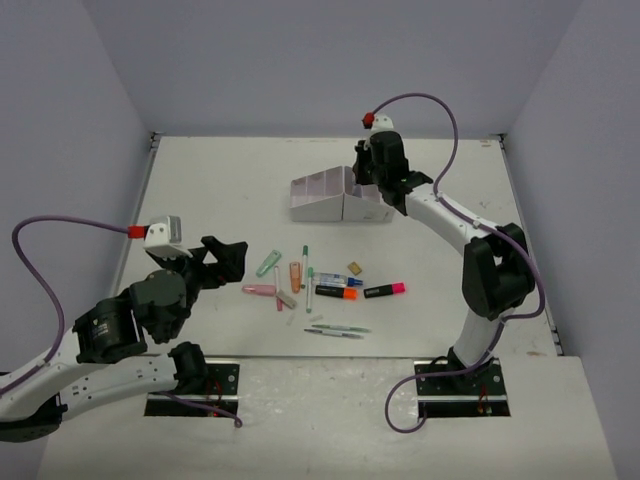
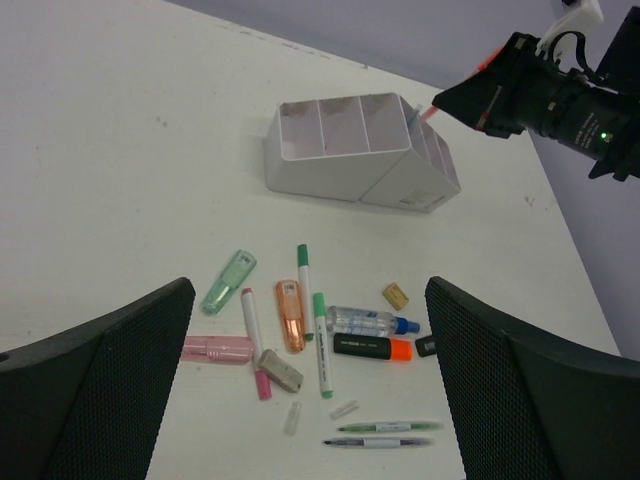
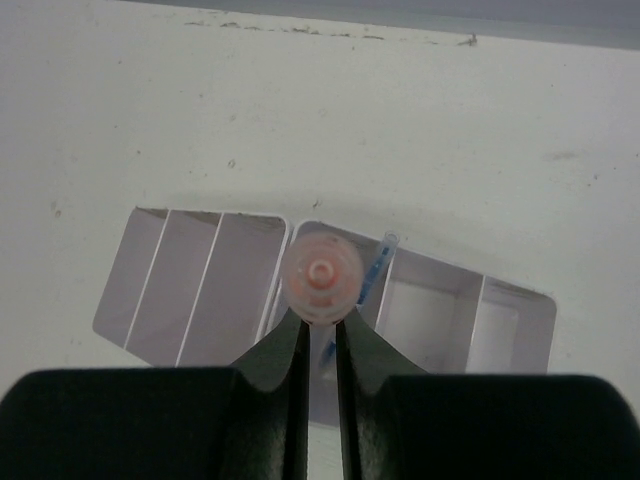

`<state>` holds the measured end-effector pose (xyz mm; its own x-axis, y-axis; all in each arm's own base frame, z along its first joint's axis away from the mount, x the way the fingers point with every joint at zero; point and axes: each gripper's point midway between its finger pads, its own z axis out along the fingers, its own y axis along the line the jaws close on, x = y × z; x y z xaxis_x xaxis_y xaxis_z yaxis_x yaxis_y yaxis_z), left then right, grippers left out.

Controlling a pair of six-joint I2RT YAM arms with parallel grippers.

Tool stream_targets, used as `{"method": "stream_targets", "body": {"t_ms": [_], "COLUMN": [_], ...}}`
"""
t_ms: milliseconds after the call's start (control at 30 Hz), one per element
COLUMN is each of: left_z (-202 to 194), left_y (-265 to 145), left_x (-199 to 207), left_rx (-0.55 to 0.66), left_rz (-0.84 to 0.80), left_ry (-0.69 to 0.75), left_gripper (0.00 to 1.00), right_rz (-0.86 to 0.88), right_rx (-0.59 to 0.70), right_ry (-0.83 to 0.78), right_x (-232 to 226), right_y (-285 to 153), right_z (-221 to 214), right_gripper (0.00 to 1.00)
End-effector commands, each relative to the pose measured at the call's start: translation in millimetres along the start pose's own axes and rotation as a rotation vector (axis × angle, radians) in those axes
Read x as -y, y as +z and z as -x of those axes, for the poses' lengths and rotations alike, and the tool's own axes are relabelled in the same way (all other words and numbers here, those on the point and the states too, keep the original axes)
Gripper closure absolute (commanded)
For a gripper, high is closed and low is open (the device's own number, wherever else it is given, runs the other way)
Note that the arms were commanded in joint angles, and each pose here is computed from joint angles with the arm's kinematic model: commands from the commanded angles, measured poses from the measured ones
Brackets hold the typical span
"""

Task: Sort the stationery into containers
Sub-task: Place the pen in the storage box, then pick up the pen from the center of the board.

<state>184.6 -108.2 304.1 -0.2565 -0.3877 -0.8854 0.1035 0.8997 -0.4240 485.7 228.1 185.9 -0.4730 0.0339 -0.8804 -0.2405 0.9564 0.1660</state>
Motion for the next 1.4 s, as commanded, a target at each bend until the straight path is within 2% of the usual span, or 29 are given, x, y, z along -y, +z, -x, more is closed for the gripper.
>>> {"method": "stream_targets", "body": {"t_ms": [0,67,167,267,567,700,733,800,900,967,1067,1233,1367], "left_z": [-11,-14,-25,-32,-85,-118,-126,-154,-185,-205,-226,-223,-216], "left_y": [6,8,14,17,35,43,45,49,51,52,52,50,47], "left_x": [-7,-6,-4,-3,-8,-9,-8,-9,-12,-14,-16,-12,-12], "left_rx": [-0.007,-0.011,-0.025,-0.041,-0.143,-0.215,-0.235,-0.309,-0.396,-0.451,-0.514,-0.508,-0.509], "left_rz": [0.045,0.048,0.055,0.063,0.149,0.181,0.180,0.201,0.234,0.245,0.247,0.217,0.218], "left_ry": [0.028,0.033,0.051,0.063,0.096,0.110,0.120,0.129,0.160,0.191,0.225,0.202,0.219], "left_gripper": [0.00,0.00,0.00,0.00,0.00,0.00,0.00,0.01,0.06,0.14,0.25,0.27,0.27], "right_rz": [0.023,0.025,0.030,0.029,0.051,0.080,0.086,0.129,0.159,0.210,0.311,0.461,0.517], "right_rx": [0.013,0.003,0.018,0.037,0.179,0.245,0.233,0.216,0.181,0.131,-0.013,-0.341,-0.487], "right_ry": [0.020,0.018,0.016,0.016,0.018,0.034,0.038,0.045,0.059,0.080,0.041,-0.225,-0.432], "right_x": [-5,-7,-9,-9,-14,-22,-25,-33,-35,-38,-45,-78,-95], "right_y": [2,0,-7,-16,-82,-136,-135,-163,-186,-198,-210,-232,-250], "right_z": [-3,-10,-12,-4,64,86,80,68,44,18,-42,-151,-204], "right_gripper": [0.87,0.77,0.52,0.42,0.41,0.41,0.41,0.42,0.44,0.47,0.51,0.52,0.53]}}
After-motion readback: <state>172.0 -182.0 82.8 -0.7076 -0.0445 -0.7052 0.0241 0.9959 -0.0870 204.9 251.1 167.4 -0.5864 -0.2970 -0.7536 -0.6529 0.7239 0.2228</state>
